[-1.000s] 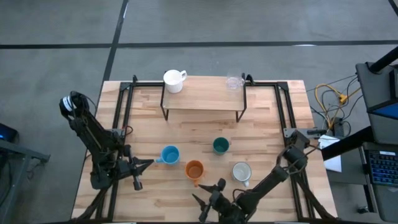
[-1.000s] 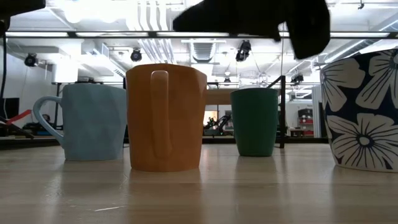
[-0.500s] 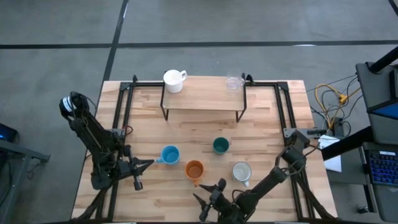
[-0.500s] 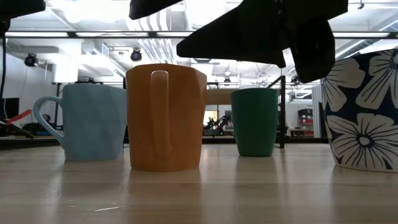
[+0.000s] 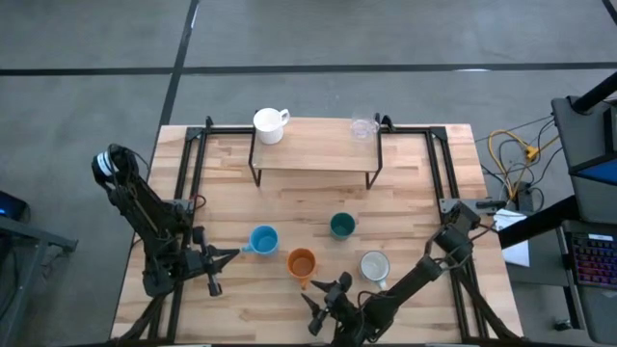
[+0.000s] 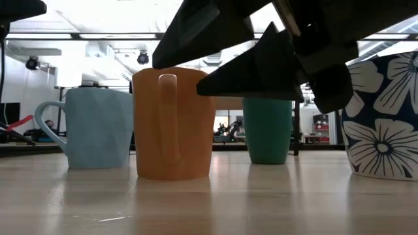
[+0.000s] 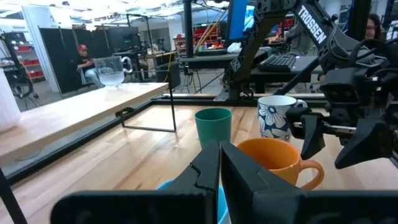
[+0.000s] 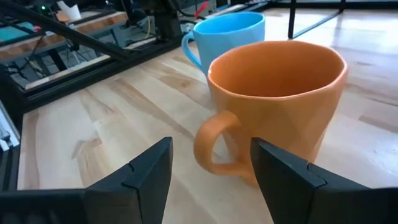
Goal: Stack small to large cups/mugs on shelf
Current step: Put the orange cup on the shelf
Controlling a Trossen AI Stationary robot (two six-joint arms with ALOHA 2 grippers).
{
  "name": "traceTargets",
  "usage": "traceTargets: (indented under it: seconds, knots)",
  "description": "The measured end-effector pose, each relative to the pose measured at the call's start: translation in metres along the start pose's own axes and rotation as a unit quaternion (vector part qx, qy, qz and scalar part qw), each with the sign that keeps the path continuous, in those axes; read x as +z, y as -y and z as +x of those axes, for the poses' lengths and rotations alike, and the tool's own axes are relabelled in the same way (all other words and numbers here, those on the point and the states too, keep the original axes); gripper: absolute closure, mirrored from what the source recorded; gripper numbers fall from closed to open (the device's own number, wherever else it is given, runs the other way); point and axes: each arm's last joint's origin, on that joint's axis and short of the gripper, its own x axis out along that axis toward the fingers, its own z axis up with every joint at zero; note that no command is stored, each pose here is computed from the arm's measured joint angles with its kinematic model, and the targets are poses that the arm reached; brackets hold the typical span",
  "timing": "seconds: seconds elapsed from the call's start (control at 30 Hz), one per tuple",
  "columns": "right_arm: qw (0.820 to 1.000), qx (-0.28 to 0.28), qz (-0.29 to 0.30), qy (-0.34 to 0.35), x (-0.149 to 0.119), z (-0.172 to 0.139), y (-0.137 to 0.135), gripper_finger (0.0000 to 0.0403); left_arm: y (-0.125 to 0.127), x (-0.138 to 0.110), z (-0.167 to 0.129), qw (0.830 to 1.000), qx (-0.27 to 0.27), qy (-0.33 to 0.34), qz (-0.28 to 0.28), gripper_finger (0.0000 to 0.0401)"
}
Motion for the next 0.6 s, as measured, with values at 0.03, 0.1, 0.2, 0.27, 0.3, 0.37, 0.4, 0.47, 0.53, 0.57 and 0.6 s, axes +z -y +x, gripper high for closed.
traceTargets:
  seconds: [0.03,0.1,0.2,0.27,0.3,0.37,0.4,0.47,0.53,0.57,0.6]
  knots:
    - [1.000,0.001,0.001,-0.002,0.000,0.001,0.000,0.0194,0.000,0.000,0.000,1.000,0.000,0.000,-0.002,0.0401]
    - [1.000,0.000,0.001,-0.006,0.001,0.004,0.001,0.0194,0.001,-0.001,0.000,1.000,0.001,0.000,-0.001,0.0401]
    - [1.000,0.000,0.001,-0.011,0.001,0.007,0.002,0.0194,0.001,-0.002,0.000,1.000,0.001,0.000,0.001,0.0401]
    - [1.000,-0.002,-0.001,-0.011,0.002,0.009,0.003,0.0194,0.001,-0.002,0.000,1.000,0.001,0.000,-0.001,0.0401]
    - [1.000,-0.002,-0.001,-0.011,0.002,0.010,0.003,0.0194,0.001,-0.002,0.000,1.000,0.001,0.000,-0.004,0.0401]
    - [1.000,-0.004,-0.003,-0.010,0.003,0.011,0.004,0.0194,0.001,-0.002,0.000,1.000,0.001,0.000,-0.012,0.0401]
    - [1.000,-0.005,-0.003,-0.010,0.003,0.012,0.004,0.0194,0.001,-0.002,0.000,1.000,0.001,0.000,-0.012,0.0401]
    - [1.000,-0.006,-0.003,-0.010,0.003,0.013,0.004,0.0194,0.001,-0.002,0.000,1.000,0.001,0.000,-0.012,0.0401]
    - [1.000,-0.007,-0.004,-0.010,0.003,0.014,0.005,0.0194,0.001,-0.002,0.000,1.000,0.000,0.000,-0.012,0.0401]
    - [1.000,-0.009,-0.006,-0.011,0.003,0.014,0.005,0.0194,0.001,-0.002,0.000,1.000,0.001,0.000,-0.012,0.0401]
    - [1.000,-0.012,-0.007,-0.012,0.003,0.015,0.006,0.0194,0.001,-0.002,0.000,1.000,0.001,0.000,-0.012,0.0401]
